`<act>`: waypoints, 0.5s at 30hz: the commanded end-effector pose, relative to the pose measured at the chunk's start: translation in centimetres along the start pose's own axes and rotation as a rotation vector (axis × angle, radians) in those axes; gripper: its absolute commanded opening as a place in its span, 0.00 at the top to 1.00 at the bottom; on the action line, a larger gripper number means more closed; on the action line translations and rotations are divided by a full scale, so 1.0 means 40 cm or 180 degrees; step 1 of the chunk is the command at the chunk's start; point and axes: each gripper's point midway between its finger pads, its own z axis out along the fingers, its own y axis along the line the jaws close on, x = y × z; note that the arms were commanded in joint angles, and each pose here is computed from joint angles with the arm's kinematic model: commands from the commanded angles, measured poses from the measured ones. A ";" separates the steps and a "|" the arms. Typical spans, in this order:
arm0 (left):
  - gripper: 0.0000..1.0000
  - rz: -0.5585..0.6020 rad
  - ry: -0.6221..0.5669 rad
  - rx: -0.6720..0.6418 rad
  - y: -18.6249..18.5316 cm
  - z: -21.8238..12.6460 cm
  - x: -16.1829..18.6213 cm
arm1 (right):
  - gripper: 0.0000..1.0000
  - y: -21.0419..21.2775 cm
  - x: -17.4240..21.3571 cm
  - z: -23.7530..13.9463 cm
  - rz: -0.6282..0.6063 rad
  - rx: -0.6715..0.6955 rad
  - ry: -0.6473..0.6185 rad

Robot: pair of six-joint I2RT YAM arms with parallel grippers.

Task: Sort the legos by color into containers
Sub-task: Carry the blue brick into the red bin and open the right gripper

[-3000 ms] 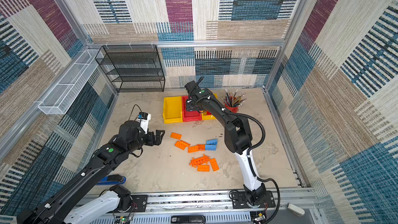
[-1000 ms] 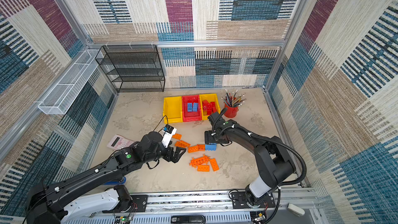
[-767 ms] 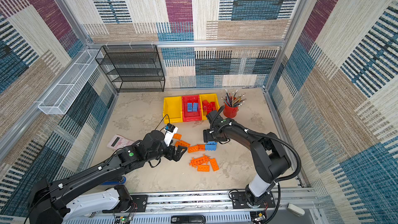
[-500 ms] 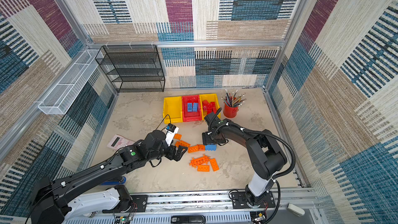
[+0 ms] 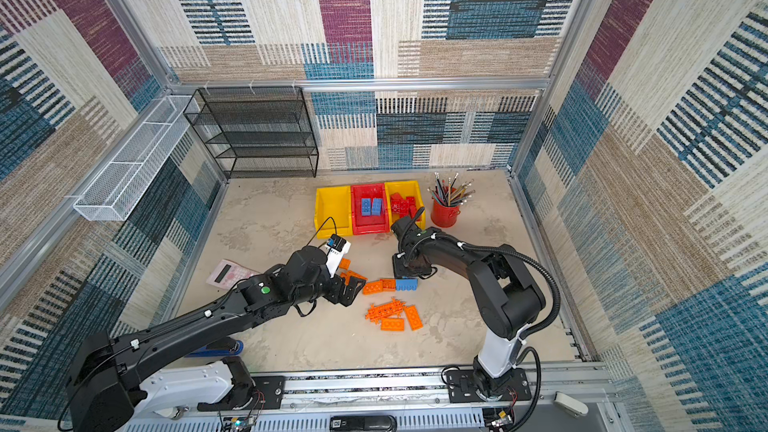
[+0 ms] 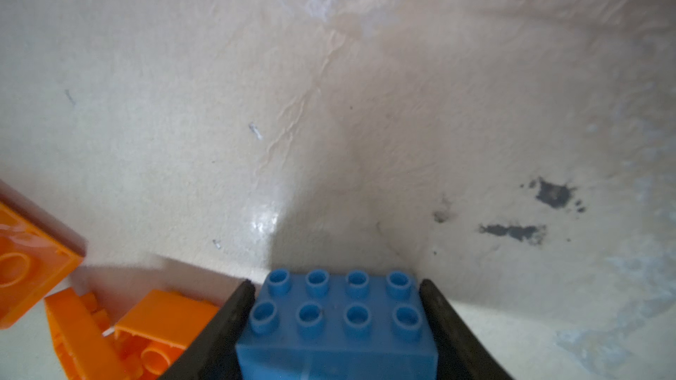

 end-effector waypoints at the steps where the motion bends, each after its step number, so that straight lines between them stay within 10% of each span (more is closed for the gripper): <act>1: 0.01 0.0077 -0.0092 -0.0023 0.003 0.002 -0.025 | 0.42 0.000 -0.023 -0.014 0.0000 0.0046 -0.0065; 15: 0.01 -0.0516 -0.0187 -0.0193 0.163 -0.038 -0.034 | 0.42 0.171 -0.393 -0.194 -0.0255 -0.0302 -0.0790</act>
